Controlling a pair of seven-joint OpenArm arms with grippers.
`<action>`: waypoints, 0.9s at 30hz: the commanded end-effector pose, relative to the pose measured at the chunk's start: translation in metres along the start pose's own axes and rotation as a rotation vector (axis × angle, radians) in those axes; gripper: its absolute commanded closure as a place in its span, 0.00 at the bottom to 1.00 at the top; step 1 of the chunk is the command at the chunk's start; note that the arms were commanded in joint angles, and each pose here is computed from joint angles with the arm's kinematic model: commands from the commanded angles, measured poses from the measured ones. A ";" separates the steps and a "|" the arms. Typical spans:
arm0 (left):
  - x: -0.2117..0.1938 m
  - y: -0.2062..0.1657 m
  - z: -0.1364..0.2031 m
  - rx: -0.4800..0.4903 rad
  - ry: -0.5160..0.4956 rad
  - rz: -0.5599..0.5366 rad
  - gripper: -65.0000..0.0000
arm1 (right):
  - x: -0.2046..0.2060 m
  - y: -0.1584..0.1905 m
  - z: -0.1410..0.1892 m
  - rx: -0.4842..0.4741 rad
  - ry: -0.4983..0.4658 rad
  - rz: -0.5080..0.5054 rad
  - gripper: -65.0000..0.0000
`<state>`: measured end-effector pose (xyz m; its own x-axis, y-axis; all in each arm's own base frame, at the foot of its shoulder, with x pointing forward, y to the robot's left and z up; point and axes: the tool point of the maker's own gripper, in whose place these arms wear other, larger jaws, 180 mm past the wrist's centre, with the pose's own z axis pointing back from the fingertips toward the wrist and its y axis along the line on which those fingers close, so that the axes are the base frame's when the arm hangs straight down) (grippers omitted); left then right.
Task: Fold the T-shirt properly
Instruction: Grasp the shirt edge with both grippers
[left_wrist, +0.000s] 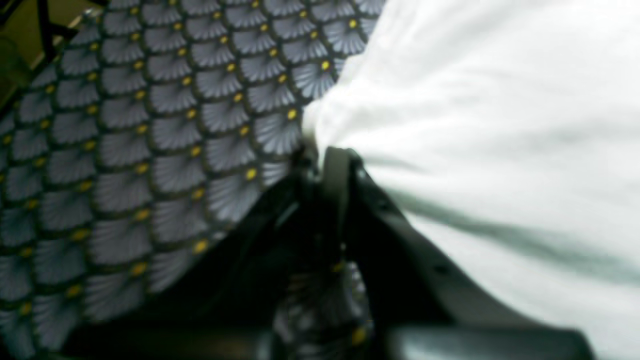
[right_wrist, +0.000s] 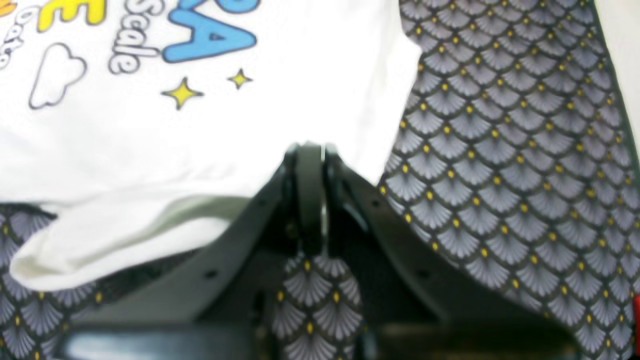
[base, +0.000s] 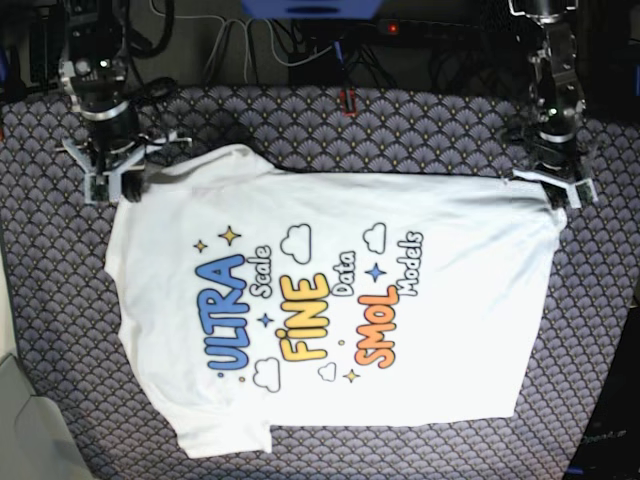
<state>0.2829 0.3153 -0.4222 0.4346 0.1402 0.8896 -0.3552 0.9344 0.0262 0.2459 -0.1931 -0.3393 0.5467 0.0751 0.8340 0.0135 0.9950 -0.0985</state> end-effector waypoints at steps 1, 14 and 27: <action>0.017 -0.001 -0.006 -0.009 -0.026 -0.006 0.99 | 0.021 -0.006 -0.002 -0.014 -0.063 0.011 1.00; 0.055 -0.029 -0.041 -0.044 0.103 0.052 0.99 | 0.094 -0.027 -0.034 -0.054 -0.118 0.053 1.00; 0.024 -0.018 -0.029 -0.026 0.160 0.036 0.99 | 0.008 0.004 -0.021 0.079 0.172 0.122 1.00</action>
<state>0.3189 0.3064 -0.4243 0.5701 0.2378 0.7864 -0.3545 0.9347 -0.0256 0.2602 -0.1875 -0.3555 0.7080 0.1769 0.6837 -0.1211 0.9842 -0.1293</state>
